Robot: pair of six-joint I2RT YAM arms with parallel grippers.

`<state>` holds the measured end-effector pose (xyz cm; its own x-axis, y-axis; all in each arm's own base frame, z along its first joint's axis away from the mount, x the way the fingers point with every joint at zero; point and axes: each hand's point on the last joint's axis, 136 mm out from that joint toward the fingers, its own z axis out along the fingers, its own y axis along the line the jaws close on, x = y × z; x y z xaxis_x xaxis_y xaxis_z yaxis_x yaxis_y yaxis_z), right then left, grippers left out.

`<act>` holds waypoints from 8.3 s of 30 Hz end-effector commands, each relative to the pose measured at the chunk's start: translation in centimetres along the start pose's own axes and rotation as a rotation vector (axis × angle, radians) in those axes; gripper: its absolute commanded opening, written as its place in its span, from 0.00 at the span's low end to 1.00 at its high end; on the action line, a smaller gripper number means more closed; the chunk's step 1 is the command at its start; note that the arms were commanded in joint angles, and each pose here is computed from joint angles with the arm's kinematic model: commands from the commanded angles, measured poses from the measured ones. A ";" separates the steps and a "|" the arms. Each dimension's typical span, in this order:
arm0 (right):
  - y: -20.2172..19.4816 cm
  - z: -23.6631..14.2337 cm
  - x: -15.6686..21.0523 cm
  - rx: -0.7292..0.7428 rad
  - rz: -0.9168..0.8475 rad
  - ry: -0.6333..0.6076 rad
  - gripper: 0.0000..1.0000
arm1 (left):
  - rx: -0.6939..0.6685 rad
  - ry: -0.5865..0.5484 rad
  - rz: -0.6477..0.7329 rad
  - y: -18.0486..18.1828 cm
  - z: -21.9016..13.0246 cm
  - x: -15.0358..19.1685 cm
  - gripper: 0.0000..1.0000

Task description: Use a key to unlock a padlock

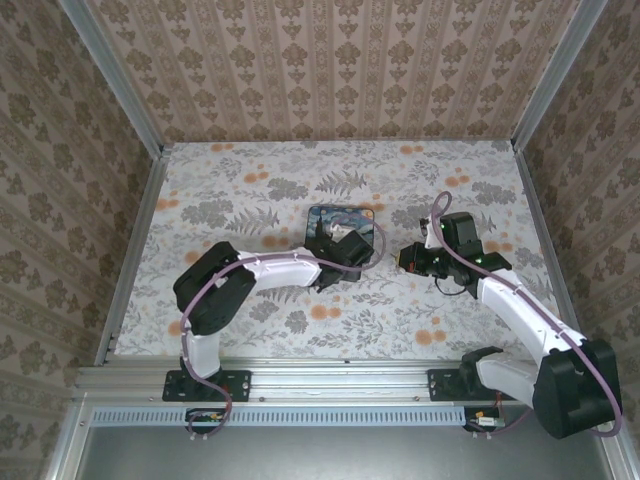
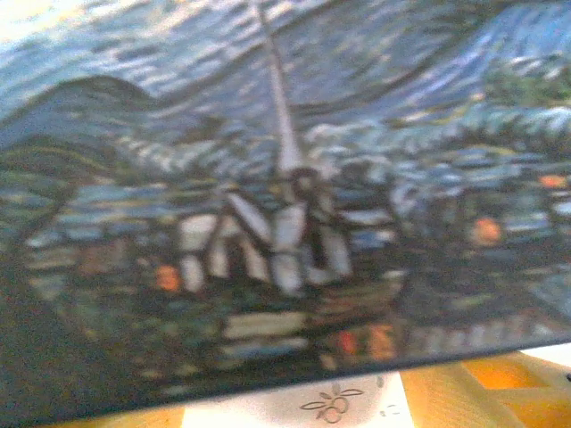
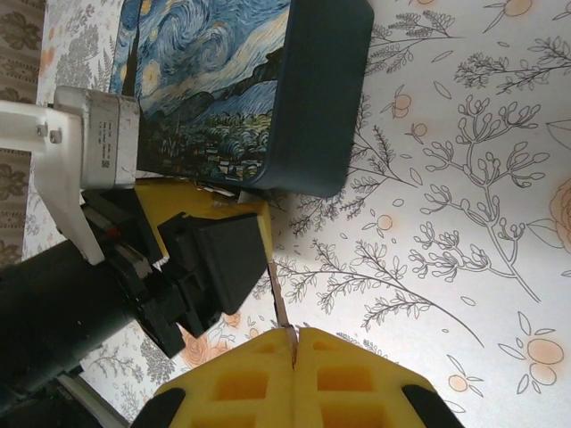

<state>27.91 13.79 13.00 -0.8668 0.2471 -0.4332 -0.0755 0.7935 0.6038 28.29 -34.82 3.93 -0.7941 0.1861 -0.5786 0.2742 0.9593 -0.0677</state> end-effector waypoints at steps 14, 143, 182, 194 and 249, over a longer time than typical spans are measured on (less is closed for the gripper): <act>-0.2 0.2 0.6 -0.031 -0.006 0.008 0.00 | -0.126 -0.013 -0.050 1.2 0.7 0.2 0.43; 9.1 0.9 3.8 -0.237 -0.031 0.176 0.00 | 0.276 0.471 -0.206 8.7 -8.3 -11.2 0.50; 4.2 0.4 2.0 -0.185 0.020 0.153 0.00 | 0.756 0.539 -0.282 -0.8 -10.4 -5.8 0.50; 4.4 0.1 1.8 -0.245 0.051 0.157 0.00 | 0.646 0.437 -0.013 0.8 -11.8 -9.2 0.50; 3.7 0.3 -1.1 -0.254 0.114 0.043 0.00 | 0.648 0.405 0.090 -0.2 -11.4 -8.7 0.48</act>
<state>28.41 17.10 14.86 -0.9102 0.2796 -0.3055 -0.0833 0.5990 0.7964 29.12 -34.22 15.23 -0.8872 0.4220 -0.1867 0.4461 0.6810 -0.5808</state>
